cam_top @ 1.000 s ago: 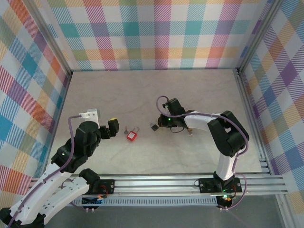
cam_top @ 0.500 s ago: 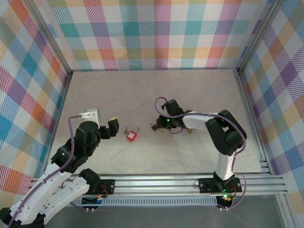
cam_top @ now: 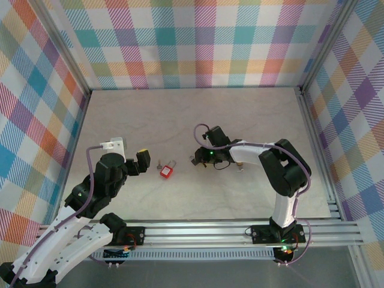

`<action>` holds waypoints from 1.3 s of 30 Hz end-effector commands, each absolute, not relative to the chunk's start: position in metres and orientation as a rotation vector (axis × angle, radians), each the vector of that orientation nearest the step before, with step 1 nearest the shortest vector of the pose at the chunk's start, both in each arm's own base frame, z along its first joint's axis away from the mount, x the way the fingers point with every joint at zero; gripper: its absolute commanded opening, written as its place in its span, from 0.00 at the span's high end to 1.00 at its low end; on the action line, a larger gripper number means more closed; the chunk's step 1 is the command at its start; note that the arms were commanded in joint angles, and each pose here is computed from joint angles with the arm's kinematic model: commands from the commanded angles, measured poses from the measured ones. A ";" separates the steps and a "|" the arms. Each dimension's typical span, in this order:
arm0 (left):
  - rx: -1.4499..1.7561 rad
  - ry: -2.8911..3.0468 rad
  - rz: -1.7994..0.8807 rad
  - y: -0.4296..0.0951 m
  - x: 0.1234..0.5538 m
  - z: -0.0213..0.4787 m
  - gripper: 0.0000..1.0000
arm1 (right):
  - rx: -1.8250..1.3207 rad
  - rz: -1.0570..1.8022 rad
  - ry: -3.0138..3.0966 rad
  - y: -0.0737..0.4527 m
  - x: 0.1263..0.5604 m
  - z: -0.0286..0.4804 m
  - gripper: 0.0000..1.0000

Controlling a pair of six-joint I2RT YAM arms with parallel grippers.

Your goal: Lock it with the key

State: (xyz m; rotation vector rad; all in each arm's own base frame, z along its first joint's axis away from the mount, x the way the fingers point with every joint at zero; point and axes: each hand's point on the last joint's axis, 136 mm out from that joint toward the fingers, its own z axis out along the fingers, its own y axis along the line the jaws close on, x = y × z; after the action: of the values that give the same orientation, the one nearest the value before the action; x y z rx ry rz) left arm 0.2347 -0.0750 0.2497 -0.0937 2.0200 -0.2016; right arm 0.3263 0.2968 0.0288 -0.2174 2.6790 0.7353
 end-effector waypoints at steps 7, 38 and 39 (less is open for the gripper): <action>-0.068 2.006 -0.203 -0.078 0.236 0.252 0.00 | -0.237 0.555 2.560 0.265 0.326 0.091 0.31; -0.038 2.048 -0.237 -0.087 0.237 0.246 0.00 | 0.003 -0.007 2.786 0.120 0.269 0.081 0.10; -0.037 2.049 -0.236 -0.087 0.237 0.246 0.00 | -0.006 -0.018 2.800 0.120 0.269 0.077 0.12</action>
State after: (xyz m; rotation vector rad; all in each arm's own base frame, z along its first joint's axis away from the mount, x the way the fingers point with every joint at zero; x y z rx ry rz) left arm 0.2359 -0.0857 0.2409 -0.0543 2.0639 -0.2318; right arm 0.2744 0.1261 0.0892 0.0168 2.7477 0.0379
